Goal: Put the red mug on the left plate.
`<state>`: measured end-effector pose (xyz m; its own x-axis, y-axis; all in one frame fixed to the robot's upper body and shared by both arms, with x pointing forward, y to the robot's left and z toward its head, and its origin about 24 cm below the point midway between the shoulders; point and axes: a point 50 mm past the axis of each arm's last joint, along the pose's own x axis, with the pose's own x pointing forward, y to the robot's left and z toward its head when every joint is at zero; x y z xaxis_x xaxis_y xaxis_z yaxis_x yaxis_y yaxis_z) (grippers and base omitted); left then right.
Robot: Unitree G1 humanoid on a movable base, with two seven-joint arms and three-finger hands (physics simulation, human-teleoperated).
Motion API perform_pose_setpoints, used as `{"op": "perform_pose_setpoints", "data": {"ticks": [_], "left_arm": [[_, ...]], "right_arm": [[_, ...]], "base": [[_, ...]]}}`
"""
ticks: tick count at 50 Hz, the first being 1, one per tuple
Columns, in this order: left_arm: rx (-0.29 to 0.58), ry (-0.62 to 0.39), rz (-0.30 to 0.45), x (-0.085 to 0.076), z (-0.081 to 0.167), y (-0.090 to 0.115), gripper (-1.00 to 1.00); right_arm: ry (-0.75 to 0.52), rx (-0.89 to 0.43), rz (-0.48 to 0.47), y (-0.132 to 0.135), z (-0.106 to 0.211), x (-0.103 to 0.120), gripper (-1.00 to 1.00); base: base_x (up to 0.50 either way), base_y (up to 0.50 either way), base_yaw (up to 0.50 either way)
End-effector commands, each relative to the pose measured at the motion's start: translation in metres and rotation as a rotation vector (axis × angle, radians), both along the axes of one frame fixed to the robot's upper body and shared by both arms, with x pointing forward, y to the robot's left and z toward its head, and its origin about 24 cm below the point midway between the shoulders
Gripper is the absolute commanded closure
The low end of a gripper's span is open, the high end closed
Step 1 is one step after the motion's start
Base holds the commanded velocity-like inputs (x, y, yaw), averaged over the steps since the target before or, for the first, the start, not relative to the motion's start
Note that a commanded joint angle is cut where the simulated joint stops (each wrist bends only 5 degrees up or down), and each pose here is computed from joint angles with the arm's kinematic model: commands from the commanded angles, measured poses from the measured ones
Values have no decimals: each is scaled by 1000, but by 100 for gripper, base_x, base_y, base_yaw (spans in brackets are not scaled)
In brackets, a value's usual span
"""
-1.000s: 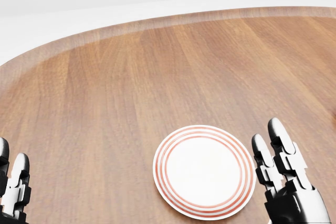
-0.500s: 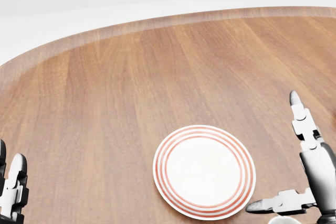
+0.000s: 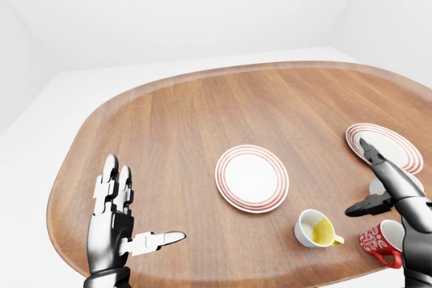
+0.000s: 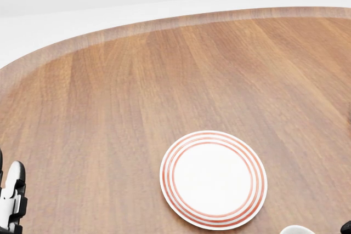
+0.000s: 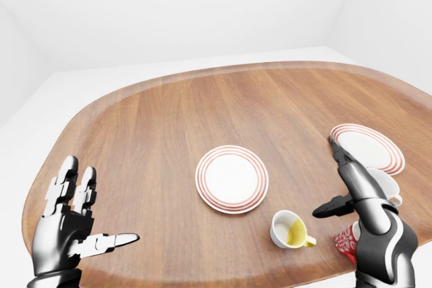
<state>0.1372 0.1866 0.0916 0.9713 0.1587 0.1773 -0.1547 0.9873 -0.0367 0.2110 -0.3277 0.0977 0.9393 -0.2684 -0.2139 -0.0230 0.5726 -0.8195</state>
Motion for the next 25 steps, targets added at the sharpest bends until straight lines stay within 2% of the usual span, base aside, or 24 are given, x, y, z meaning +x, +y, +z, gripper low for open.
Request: {"op": "perform_pose_setpoints", "data": {"ticks": [1, 7, 11, 25], "left_arm": [[-3, -7, 5, -1, 2, 1, -100], [-5, -6, 7, -3, 2, 1, -100], [-8, -9, 9, -3, 3, 1, -100], [-6, -10, 9, -3, 3, 0, -100]], "right_arm": [[263, 49, -243, -72, -49, -32, -100], [374, -17, -222, -82, -74, -63, -100], [456, -63, -279, -90, -87, -85, -100], [466, -64, -332, -98, -81, -105, -100]], "base": [[0, 0, 0], [0, 0, 0], [0, 0, 0], [0, 0, 0]]}}
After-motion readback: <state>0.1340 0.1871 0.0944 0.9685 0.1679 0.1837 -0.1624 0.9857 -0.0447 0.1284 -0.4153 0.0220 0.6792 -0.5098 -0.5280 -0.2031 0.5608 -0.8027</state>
